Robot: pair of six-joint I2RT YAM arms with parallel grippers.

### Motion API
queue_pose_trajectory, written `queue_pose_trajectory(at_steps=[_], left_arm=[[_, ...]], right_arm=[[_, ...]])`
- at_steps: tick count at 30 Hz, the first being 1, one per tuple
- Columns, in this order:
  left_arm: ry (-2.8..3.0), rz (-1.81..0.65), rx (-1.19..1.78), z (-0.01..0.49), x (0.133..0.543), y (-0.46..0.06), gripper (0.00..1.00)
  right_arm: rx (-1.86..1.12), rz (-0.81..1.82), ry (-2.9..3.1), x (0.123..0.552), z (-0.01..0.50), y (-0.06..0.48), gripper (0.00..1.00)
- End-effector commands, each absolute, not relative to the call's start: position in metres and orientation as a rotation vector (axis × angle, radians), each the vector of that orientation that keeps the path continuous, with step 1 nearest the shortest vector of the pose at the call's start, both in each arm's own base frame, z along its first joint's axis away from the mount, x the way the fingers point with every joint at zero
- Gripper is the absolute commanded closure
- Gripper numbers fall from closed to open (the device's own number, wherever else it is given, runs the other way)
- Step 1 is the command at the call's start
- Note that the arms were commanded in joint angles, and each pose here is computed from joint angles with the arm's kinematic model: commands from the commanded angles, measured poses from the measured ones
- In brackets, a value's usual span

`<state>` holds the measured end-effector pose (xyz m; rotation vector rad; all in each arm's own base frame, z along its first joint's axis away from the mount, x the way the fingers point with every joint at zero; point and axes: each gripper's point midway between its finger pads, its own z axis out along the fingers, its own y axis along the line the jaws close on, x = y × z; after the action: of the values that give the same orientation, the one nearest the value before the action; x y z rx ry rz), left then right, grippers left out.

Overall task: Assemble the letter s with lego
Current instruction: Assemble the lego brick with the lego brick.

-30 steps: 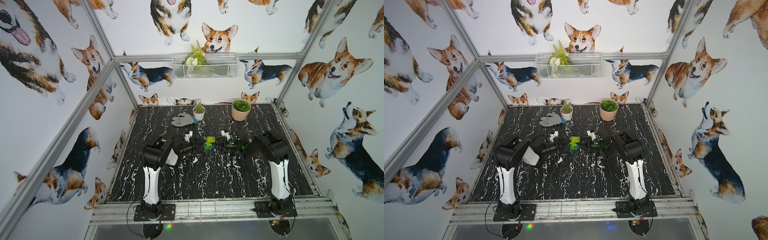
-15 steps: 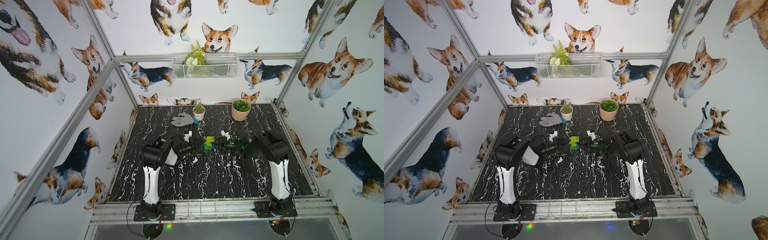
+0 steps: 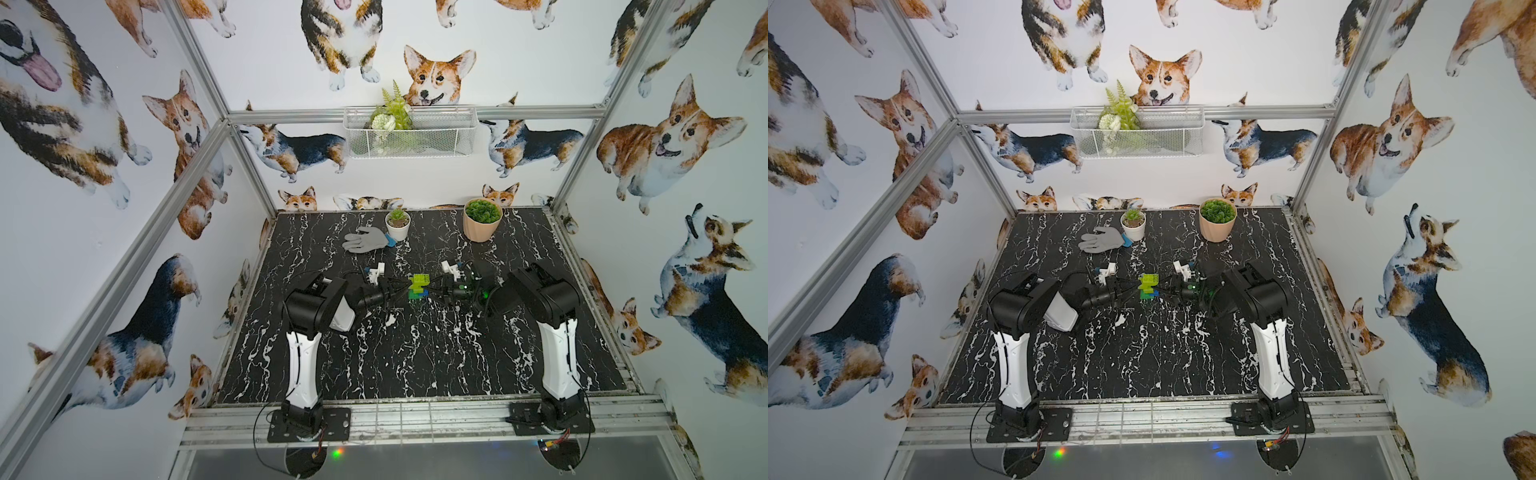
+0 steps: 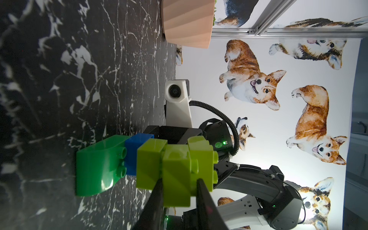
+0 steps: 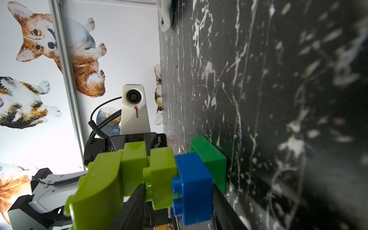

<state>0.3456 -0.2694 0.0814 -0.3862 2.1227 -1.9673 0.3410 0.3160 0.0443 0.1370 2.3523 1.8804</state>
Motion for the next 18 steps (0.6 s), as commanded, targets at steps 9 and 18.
queue_pose_trajectory(at_steps=[9,18], left_arm=[[2.188,-1.983,-0.450,0.066,0.338,-0.268,0.84],[2.202,-1.983,-0.459,0.059,0.338,-0.269,0.84]], right_arm=[[0.277,1.813,2.502,0.330,0.012,0.309,0.51],[0.282,1.812,2.506,0.328,0.011,0.308,0.51]])
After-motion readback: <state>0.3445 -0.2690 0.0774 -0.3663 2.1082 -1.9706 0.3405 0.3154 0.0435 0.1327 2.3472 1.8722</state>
